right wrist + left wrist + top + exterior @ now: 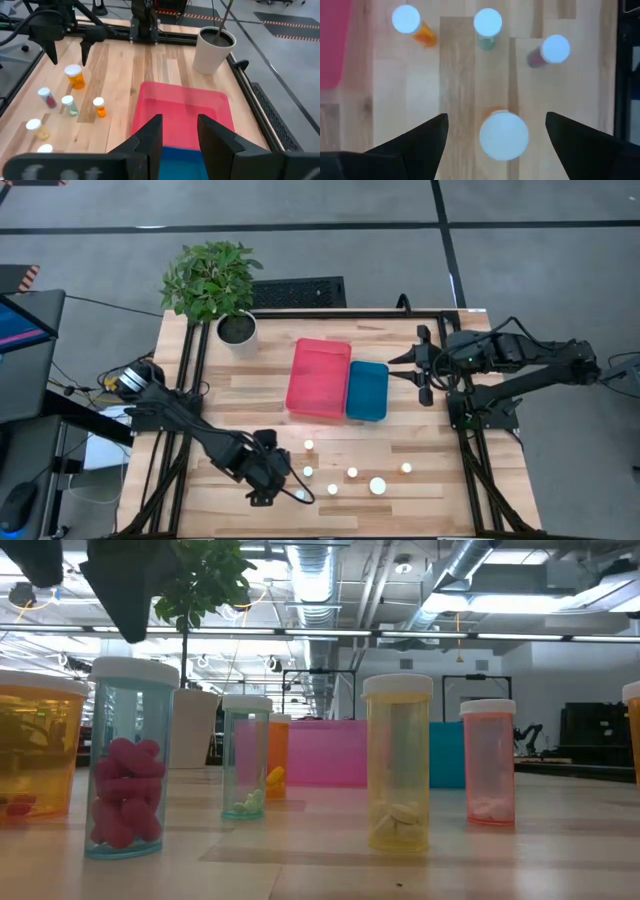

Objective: Pick and place medicine bottles into bin by pill shape (circle, oval)
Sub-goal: Put the big orange pill bottle into the red bin, then put the small orange pill bottle into the red bin

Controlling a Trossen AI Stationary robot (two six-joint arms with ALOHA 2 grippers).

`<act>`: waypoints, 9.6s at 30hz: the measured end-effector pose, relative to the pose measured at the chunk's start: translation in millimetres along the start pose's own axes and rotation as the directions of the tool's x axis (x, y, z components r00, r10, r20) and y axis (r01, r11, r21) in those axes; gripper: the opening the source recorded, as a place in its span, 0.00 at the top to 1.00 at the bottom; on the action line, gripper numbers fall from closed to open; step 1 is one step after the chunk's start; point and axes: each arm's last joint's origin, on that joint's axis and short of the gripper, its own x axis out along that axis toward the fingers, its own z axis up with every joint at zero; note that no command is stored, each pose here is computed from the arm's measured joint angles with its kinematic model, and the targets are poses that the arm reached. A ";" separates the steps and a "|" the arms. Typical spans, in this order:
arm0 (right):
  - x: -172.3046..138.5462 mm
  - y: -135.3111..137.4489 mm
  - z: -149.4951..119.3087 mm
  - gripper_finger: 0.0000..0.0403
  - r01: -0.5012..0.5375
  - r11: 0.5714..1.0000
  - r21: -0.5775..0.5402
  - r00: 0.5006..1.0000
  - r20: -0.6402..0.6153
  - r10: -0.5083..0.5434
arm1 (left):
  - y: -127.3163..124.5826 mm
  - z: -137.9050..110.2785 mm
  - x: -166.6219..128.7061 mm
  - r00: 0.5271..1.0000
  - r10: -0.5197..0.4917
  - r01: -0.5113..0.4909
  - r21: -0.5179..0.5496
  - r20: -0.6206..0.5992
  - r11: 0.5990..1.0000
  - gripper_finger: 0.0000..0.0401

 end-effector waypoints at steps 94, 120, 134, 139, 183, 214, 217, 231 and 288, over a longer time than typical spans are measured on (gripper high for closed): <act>1.3 -10.1 -0.8 0.66 0.056 0.998 0.026 0.998 -0.008 -0.056 | 196.5 11.6 -69.6 0.919 0.229 0.050 -0.672 0.321 0.739 0.48; 1.9 -18.1 -1.3 0.66 0.100 0.989 0.107 0.995 -0.014 -0.099 | 309.5 99.6 59.8 0.923 0.384 -0.342 -0.439 0.008 0.831 0.48; 1.9 -18.2 -1.3 0.66 0.102 0.990 0.096 0.995 -0.013 -0.101 | 312.6 93.4 74.9 0.929 0.366 -0.362 -0.346 -0.059 0.865 0.48; 2.0 -18.2 -1.4 0.66 0.102 0.990 0.095 0.995 -0.014 -0.102 | 313.1 96.1 77.9 0.921 0.386 -0.376 -0.357 -0.044 0.855 0.48; 2.0 -17.9 -3.0 0.66 0.099 0.991 0.094 0.995 -0.029 -0.097 | 171.1 87.8 -129.8 0.938 0.153 -0.109 -0.154 0.311 0.982 0.17; 2.0 -17.7 -5.4 0.66 0.099 0.988 0.116 0.994 -0.054 -0.094 | 100.1 34.3 37.7 0.921 -0.005 0.032 -0.063 0.390 0.997 0.19; 1.9 -17.7 -5.3 0.66 0.100 0.988 0.118 0.994 -0.053 -0.094 | 95.7 34.4 45.9 0.923 -0.014 0.029 -0.034 0.385 0.999 0.19; 1.9 -17.7 -5.3 0.66 0.100 0.987 0.123 0.994 -0.053 -0.094 | 85.1 30.3 76.0 0.949 -0.008 0.015 -0.021 0.316 1.000 0.20; 1.9 -17.6 -6.4 0.66 0.101 0.988 0.113 0.993 -0.065 -0.094 | 121.9 25.3 -12.3 0.902 0.013 0.134 -0.309 0.431 0.941 0.73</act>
